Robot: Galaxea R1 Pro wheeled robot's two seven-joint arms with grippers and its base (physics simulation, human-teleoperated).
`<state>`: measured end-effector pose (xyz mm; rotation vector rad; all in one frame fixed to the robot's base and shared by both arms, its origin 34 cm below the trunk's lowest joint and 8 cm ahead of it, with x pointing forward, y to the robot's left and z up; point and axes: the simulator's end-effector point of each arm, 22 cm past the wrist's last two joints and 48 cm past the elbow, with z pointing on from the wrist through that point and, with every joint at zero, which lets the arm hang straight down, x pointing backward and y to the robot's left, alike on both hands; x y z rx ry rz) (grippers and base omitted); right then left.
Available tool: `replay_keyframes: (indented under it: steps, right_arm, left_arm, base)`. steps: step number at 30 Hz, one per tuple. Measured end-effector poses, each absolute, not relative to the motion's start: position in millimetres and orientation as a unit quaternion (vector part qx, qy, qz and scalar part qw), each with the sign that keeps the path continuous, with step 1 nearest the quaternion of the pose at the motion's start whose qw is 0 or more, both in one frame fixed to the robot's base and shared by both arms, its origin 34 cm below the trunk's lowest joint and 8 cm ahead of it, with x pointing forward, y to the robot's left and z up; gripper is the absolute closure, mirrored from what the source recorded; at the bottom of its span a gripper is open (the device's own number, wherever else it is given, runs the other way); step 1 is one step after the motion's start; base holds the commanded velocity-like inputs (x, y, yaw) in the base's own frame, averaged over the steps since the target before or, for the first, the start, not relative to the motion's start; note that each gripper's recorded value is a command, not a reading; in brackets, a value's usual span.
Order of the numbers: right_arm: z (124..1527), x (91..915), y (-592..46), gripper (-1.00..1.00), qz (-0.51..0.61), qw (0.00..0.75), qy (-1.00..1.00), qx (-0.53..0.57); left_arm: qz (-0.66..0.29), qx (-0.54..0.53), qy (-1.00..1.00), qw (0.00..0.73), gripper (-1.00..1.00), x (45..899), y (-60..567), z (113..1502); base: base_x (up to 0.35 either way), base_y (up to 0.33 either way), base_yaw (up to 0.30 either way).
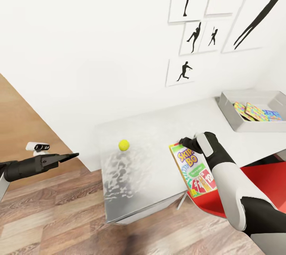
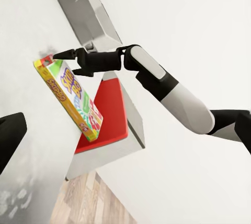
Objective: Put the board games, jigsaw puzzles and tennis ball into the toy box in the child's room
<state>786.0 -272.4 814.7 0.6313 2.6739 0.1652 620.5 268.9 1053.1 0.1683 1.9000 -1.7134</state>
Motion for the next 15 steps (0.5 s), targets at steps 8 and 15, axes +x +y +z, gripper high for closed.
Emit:
replay_keyframes:
  steps: [8, 15]
  right_arm:
    - [814.6, 785.9, -272.4, -1.0, 0.059, 0.193, 0.953, 0.225]
    - [814.6, 786.0, -271.3, -1.0, 0.06, 0.193, 0.953, 0.225]
  left_arm:
    - [-0.64, 0.063, 0.711, 0.285, -1.0, 620.5, 269.1, 1053.1]
    - [-0.64, 0.063, 0.711, 0.285, -1.0, 620.6, 269.3, 1053.0]
  base:
    - [-0.012, 0.08, 0.0]
    - [-0.098, 0.03, 0.0]
